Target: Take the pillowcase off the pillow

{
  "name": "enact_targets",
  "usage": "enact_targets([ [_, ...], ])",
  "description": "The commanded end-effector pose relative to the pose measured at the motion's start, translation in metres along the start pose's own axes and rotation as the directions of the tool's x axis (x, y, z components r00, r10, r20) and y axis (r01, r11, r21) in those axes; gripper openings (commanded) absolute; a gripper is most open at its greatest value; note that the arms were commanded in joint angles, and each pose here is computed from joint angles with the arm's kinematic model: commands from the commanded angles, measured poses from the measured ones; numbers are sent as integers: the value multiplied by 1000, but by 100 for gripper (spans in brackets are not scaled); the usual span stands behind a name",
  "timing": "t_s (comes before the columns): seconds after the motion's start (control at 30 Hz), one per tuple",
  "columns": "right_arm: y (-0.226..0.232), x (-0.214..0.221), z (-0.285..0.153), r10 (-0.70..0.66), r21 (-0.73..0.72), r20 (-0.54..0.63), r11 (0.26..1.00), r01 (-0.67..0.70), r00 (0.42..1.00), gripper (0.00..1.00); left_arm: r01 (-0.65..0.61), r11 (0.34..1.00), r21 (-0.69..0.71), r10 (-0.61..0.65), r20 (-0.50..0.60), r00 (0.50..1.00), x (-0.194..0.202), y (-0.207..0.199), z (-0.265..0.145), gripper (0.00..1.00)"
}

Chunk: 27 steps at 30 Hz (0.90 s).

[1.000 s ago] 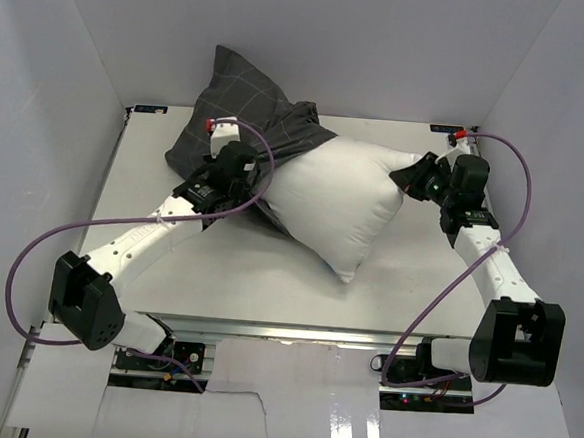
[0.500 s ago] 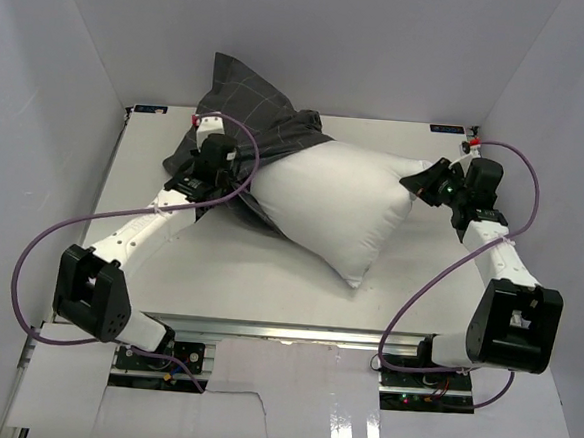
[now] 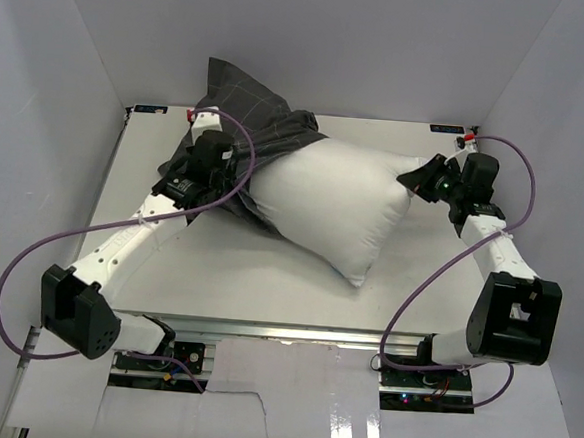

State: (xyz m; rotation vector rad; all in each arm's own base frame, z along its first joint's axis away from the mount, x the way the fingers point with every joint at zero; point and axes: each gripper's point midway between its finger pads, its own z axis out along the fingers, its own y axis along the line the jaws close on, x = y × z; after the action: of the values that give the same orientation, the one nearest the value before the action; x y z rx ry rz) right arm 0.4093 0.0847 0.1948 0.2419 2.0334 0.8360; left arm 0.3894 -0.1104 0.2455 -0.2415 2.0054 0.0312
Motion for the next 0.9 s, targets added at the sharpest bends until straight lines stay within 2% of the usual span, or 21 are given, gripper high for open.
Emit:
enact_targets([
  [0.0, -29, -47, -18, 5, 63, 155, 998, -15, 988, 8, 177, 937, -302, -103, 246, 964, -66, 89, -39, 0],
  [0.1, -46, -57, -34, 49, 82, 197, 994, -66, 979, 8, 191, 917, -349, -86, 295, 952, -99, 111, -47, 0],
  [0.2, -51, -65, -47, 48, 114, 252, 990, -79, 967, 8, 164, 903, -397, -54, 274, 960, -105, 127, -35, 0],
  [0.33, -43, -68, -47, 45, 80, 253, 995, -67, 966, 8, 103, 937, -335, -55, 148, 987, -68, 115, -3, 0],
  [0.37, -35, -64, -44, 37, 49, 232, 998, -50, 972, 8, 101, 950, -295, -68, 122, 990, -59, 108, 1, 0],
  [0.43, -25, -60, -32, -11, 24, 173, 1000, 7, 985, 8, 98, 990, -102, -93, 48, 994, -32, 74, 10, 0],
  [0.5, 3, -43, -13, -79, -39, 79, 996, 82, 994, 8, 125, 987, 101, -128, 15, 992, -27, 40, 3, 0],
  [0.53, 13, -47, -3, -143, -53, 57, 988, 146, 988, 8, 151, 977, 149, -151, -9, 988, -23, 30, 1, 0],
  [0.57, 25, -32, 6, -164, -66, 7, 984, 164, 986, 9, 158, 971, 179, -155, -33, 987, -17, 24, 0, 0],
  [0.6, 27, -27, 9, -170, -58, -17, 984, 169, 985, 17, 159, 967, 201, -151, -54, 987, -11, 16, 1, 2],
  [0.63, 32, -26, 12, -183, -48, -22, 982, 182, 983, 46, 167, 965, 203, -158, -63, 986, -8, 14, 0, 2],
  [0.7, 30, -29, 10, -193, -21, -15, 981, 193, 981, 69, 181, 968, 175, -172, -65, 983, -4, 16, 2, 0],
  [0.73, 34, -34, 4, -205, -16, -3, 979, 205, 979, 91, 189, 969, 159, -182, -60, 982, -3, 18, 3, 0],
  [0.8, 35, -44, -6, -246, 35, 8, 969, 246, 969, 90, 188, 971, 147, -181, -64, 981, 0, 20, 6, 0],
  [0.87, 55, -58, -18, -322, 68, 44, 945, 319, 946, 90, 188, 973, 135, -180, -70, 981, 1, 20, 9, 0],
])
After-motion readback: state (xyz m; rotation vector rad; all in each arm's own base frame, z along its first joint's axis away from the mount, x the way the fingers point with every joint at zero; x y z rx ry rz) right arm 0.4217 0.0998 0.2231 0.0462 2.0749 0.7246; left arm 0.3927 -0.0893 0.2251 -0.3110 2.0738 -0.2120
